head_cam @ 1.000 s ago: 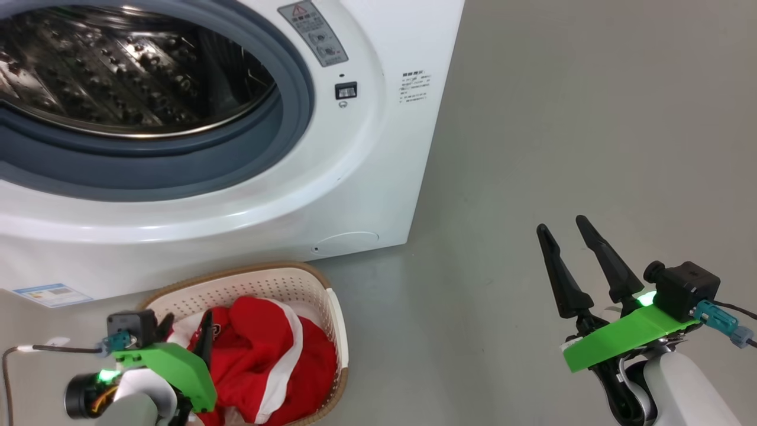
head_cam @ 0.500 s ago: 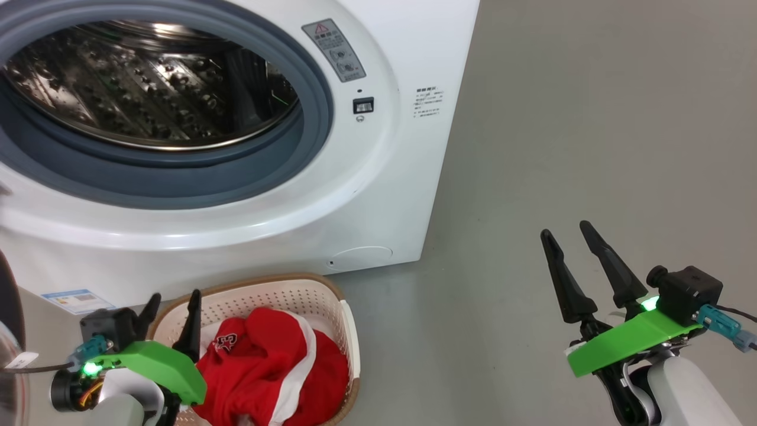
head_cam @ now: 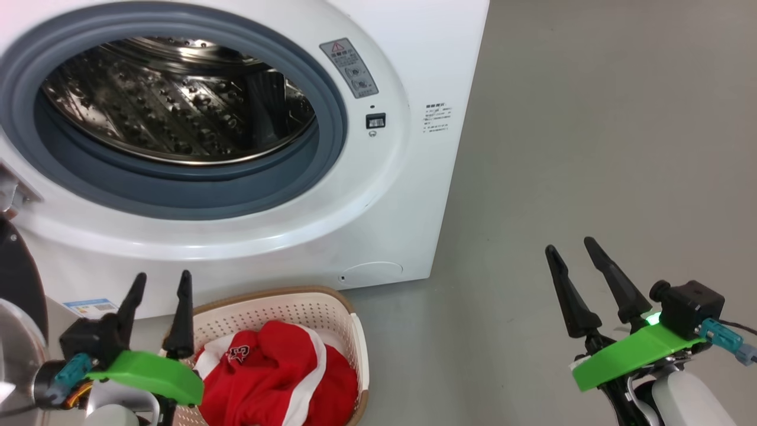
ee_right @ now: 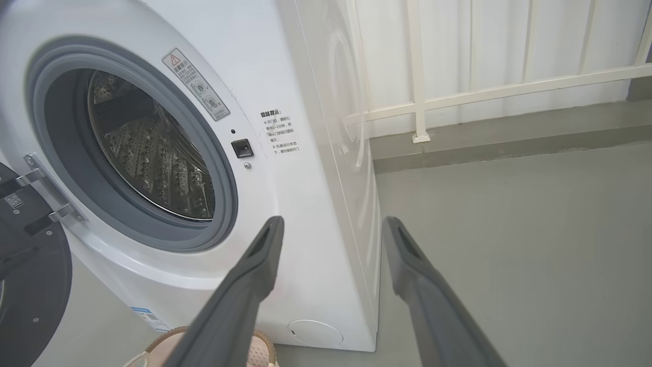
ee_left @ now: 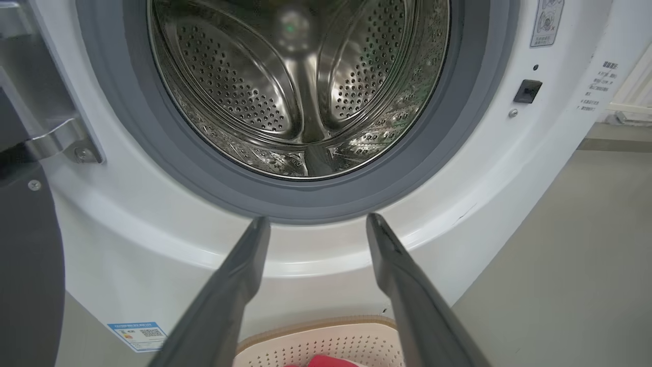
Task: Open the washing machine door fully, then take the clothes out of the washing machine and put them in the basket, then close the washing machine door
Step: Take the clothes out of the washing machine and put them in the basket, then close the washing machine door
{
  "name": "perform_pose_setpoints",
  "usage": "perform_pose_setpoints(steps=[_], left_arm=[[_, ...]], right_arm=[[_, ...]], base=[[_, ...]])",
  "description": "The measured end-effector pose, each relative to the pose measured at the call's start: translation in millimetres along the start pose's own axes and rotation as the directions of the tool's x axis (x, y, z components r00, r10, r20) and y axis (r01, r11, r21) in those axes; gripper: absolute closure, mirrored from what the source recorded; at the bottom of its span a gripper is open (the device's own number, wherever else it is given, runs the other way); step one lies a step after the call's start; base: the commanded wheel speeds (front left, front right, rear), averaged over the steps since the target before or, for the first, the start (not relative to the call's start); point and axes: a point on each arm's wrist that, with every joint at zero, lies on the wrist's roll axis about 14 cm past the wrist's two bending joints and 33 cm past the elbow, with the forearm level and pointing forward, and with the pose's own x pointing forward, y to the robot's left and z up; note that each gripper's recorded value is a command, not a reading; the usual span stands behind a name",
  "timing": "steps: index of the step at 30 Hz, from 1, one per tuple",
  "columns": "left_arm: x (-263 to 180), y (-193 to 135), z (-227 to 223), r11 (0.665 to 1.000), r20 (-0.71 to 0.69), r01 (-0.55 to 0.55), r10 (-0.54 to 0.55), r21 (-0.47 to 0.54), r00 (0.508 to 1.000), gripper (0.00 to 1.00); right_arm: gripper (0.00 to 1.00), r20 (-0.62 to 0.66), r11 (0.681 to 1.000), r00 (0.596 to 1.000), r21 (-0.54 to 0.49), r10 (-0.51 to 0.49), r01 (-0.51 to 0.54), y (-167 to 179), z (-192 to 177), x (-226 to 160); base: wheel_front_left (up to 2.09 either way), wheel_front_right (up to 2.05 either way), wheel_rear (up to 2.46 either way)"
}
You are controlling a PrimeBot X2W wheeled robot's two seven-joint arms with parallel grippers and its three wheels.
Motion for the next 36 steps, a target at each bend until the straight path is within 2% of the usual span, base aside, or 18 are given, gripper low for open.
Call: perform_pose_setpoints(steps=[4, 16, 24, 36], left_arm=[[-8.4, -0.3, 18.9, 1.0, 0.067, -0.01, 0.01, -0.004, 0.998, 0.0], [-36.5, -2.0, 36.9, 0.998, 0.143, -0.031, 0.037, -0.047, 0.989, 0.0], [-43.4, 1.6, 34.3, 0.999, 0.14, -0.048, 0.05, -0.016, 0.989, 0.0], [-44.7, 7.2, 35.5, 0.997, 0.149, -0.078, 0.081, -0.026, 0.986, 0.0]], right_arm=[[0.0, 0.008, 1.0, 1.0, -0.001, 0.004, -0.004, 1.5, 3.1, -2.0], [0.0, 0.012, 1.0, 1.0, -0.005, 0.012, -0.012, 4.6, 6.0, -12.0], [0.0, 0.008, 1.0, 1.0, -0.021, 0.014, -0.014, 3.2, 6.1, -12.8], [0.0, 0.006, 1.0, 1.0, -0.021, 0.019, -0.019, 4.5, 5.2, -11.2]], base=[[0.0, 0.0, 0.0], [0.0, 0.0, 0.0], [0.0, 0.0, 0.0], [0.0, 0.0, 0.0]])
